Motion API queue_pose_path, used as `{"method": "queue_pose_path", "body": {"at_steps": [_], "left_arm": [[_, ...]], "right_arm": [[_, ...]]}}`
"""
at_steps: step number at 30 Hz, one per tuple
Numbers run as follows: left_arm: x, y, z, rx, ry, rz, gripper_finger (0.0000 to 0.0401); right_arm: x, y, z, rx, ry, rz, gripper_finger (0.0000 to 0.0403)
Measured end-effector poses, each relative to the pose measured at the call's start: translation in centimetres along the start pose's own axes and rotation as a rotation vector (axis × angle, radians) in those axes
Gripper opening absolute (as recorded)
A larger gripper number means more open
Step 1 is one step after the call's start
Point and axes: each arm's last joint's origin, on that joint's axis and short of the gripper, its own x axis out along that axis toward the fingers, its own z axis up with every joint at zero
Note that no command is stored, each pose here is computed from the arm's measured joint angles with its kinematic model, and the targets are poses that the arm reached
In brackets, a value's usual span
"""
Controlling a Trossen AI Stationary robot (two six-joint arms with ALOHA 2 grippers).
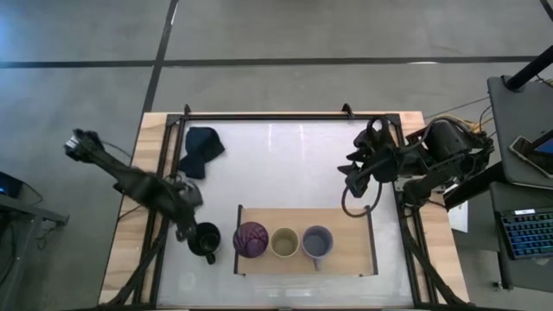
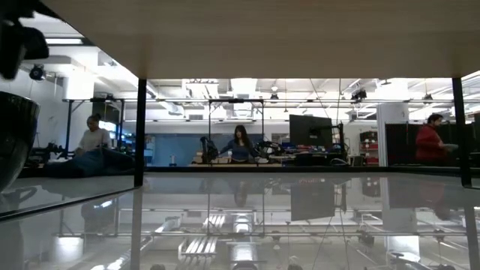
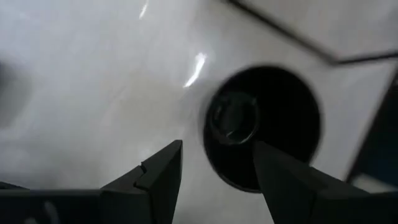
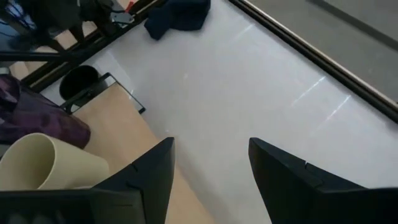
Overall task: Stack small to large cups/mugs on shelf
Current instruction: Put the black mug on the shelf
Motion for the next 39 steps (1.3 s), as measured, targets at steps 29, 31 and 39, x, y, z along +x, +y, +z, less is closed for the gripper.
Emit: {"method": "queue_pose_path", "body": {"at_steps": [29,31,39], "left_arm": [[5.6,-1.1,-1.3,0.001,0.032,0.159,0.0183],[5.6,-1.1,-1.3,0.002,0.031,0.163,0.0183],[6.2,-0.9,-1.3,0.004,-0.022,0.178,0.0182]], "right_arm": [[-0.5,-1.2,-0.5,-0.037,0.003,-0.002,0.0199],[-0.5,-1.2,-0.5,-0.035,0.005,-0.001,0.0199],[-0.5,-1.2,-0.5,-0.024,0.005,-0.001,0.0199]]}}
